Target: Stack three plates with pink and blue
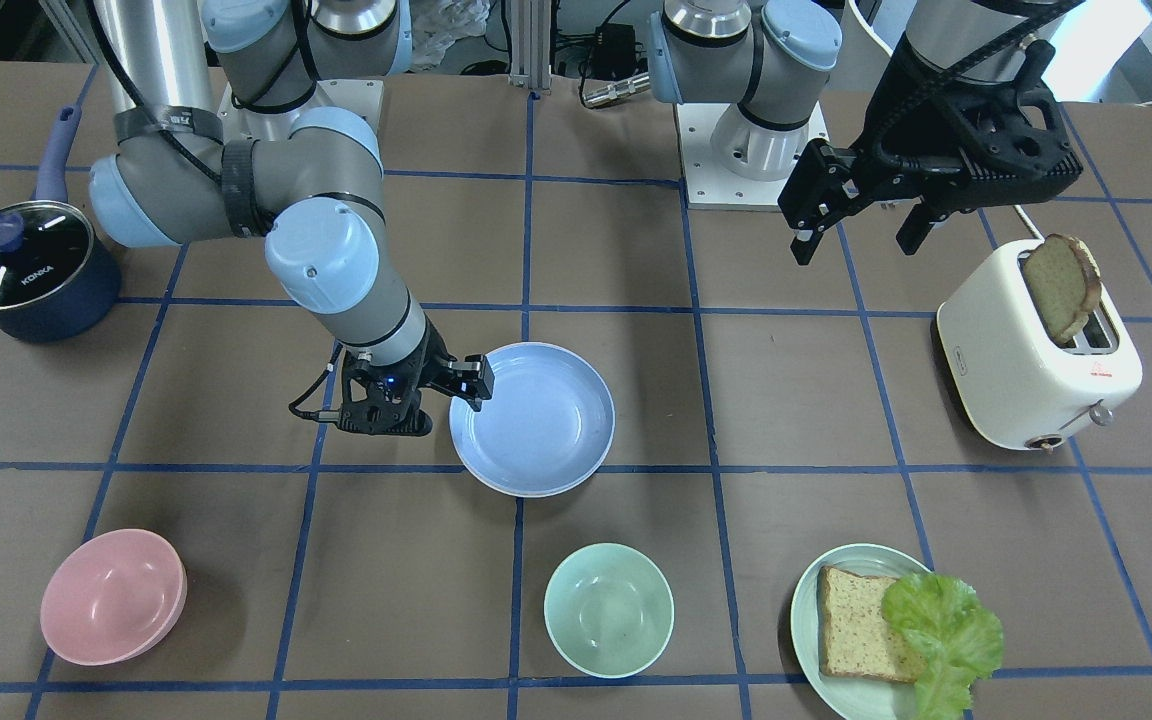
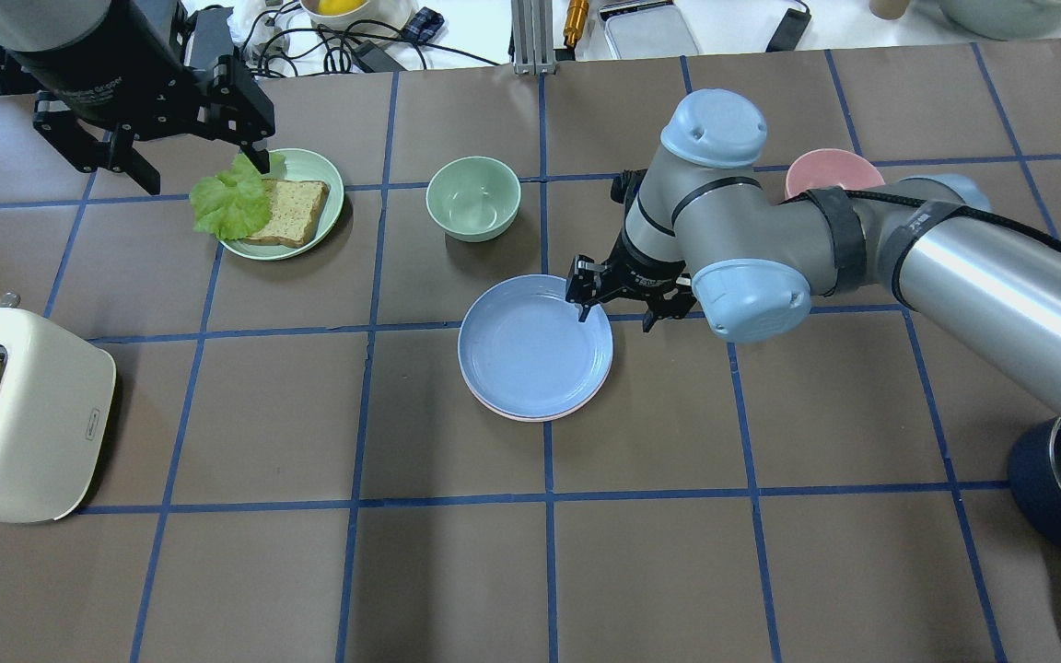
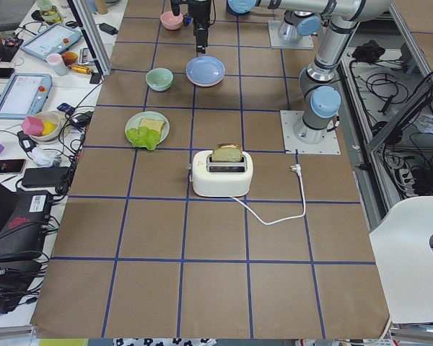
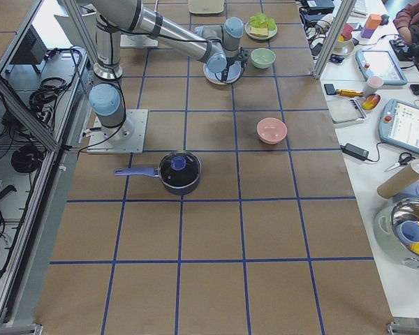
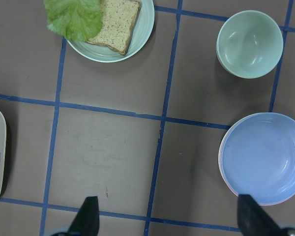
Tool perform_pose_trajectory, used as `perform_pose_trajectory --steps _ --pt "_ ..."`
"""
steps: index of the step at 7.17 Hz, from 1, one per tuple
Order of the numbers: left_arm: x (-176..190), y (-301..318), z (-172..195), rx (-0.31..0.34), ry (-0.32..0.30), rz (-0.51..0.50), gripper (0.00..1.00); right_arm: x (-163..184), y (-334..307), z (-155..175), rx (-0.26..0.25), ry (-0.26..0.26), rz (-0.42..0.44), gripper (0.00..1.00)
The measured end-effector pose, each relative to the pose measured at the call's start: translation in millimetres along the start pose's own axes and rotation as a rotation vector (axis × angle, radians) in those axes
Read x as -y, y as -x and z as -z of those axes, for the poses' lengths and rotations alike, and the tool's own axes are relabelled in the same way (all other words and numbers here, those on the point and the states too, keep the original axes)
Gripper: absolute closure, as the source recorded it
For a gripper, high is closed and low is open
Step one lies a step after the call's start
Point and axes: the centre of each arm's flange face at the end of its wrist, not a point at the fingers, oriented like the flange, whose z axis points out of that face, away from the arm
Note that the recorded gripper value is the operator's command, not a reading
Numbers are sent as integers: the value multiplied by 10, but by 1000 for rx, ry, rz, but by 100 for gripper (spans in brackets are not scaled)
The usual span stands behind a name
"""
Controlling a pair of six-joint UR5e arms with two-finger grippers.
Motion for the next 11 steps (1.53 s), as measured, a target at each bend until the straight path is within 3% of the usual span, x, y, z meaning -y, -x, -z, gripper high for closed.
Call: perform_pose_trajectory --steps 3,6,9,11 --pt "-2 3 -1 2 0 -1 0 375 12 858 -42 -24 30 0" --pt "-3 4 -3 4 1 -3 0 587 -61 1706 -141 -58 89 0" --pt "-3 3 -3 2 1 -2 0 318 -364 2537 -177 -83 98 0" --pt "-3 2 -3 2 1 0 0 -2 -423 2877 -200 -92 118 3"
